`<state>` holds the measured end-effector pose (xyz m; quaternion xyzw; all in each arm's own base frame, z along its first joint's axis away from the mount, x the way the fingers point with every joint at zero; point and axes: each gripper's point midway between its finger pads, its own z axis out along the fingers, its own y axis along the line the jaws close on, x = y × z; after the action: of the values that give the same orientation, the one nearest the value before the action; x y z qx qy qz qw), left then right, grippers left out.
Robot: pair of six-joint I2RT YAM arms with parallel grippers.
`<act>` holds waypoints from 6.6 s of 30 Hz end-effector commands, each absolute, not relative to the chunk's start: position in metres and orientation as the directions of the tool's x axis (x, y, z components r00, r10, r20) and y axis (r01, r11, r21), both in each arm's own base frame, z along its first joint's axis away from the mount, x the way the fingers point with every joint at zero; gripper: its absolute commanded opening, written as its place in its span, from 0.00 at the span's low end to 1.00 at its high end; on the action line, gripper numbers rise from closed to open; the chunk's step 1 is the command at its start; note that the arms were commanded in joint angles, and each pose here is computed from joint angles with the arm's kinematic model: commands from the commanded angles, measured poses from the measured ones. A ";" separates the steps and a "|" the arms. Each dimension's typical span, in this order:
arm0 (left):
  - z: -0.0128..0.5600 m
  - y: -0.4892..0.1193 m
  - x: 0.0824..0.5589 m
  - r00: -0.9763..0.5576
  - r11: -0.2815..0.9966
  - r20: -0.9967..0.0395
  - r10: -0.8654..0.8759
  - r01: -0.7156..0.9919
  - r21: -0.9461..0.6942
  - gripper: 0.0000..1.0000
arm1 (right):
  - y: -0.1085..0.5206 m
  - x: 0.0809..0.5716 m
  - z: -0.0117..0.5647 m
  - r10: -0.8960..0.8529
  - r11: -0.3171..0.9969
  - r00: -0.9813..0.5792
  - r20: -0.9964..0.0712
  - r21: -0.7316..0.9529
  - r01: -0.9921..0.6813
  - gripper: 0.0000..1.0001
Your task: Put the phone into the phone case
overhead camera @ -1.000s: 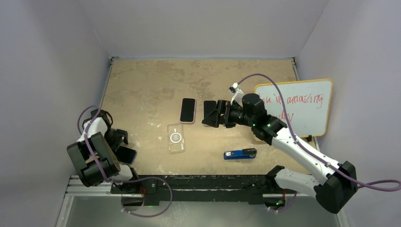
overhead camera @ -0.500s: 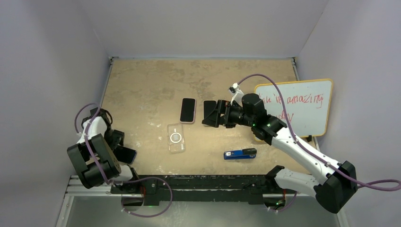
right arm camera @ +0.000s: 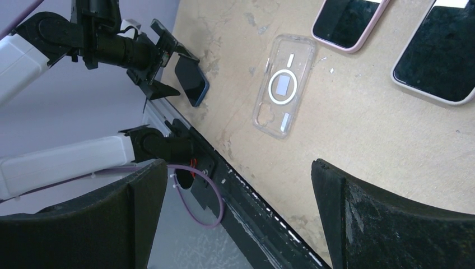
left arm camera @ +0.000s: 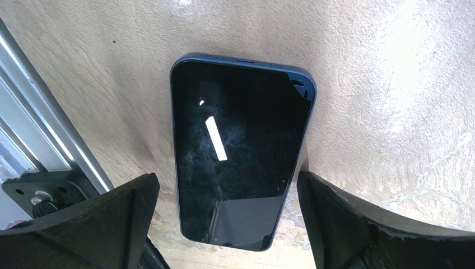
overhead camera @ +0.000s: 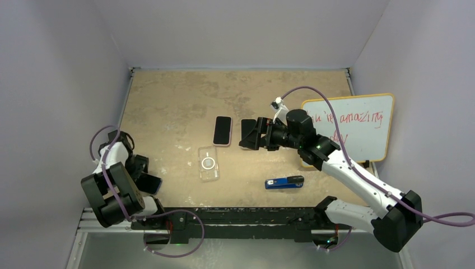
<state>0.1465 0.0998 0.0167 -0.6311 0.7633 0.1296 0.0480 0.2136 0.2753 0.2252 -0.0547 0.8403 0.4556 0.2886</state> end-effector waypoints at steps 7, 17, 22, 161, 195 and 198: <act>0.005 0.087 0.153 -0.177 0.170 -0.198 -0.964 -0.984 0.054 1.00 | 0.280 0.217 0.241 0.180 0.557 -0.810 -0.558 0.737 -0.384 0.99; 0.006 0.075 0.166 -0.180 0.199 -0.204 -0.962 -0.977 -0.077 0.92 | 0.280 0.217 0.238 0.188 0.552 -0.815 -0.547 0.746 -0.373 0.99; 0.004 0.066 0.171 -0.222 0.241 -0.196 -0.955 -0.967 -0.079 0.87 | 0.280 0.217 0.241 0.200 0.550 -0.811 -0.550 0.748 -0.371 0.99; 0.113 -0.132 0.219 -0.826 0.767 -0.388 -0.409 -0.080 -0.637 0.93 | 0.479 0.282 0.160 -0.021 0.437 -0.942 -0.334 0.844 -0.309 0.00; 0.076 -0.124 0.247 -0.789 0.663 -0.294 -0.540 -0.183 -0.726 0.66 | 0.427 0.270 0.090 0.073 0.596 -0.924 -0.375 0.759 -0.261 0.00; 0.068 -0.123 0.246 -0.791 0.668 -0.286 -0.540 -0.196 -0.718 0.64 | 0.427 0.265 0.082 0.069 0.600 -0.929 -0.364 0.759 -0.253 0.00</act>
<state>0.2329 -0.1236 0.0619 -0.2214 0.8861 -0.3415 0.2219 0.2582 0.4181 0.0705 -0.0562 0.8914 0.4219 0.1560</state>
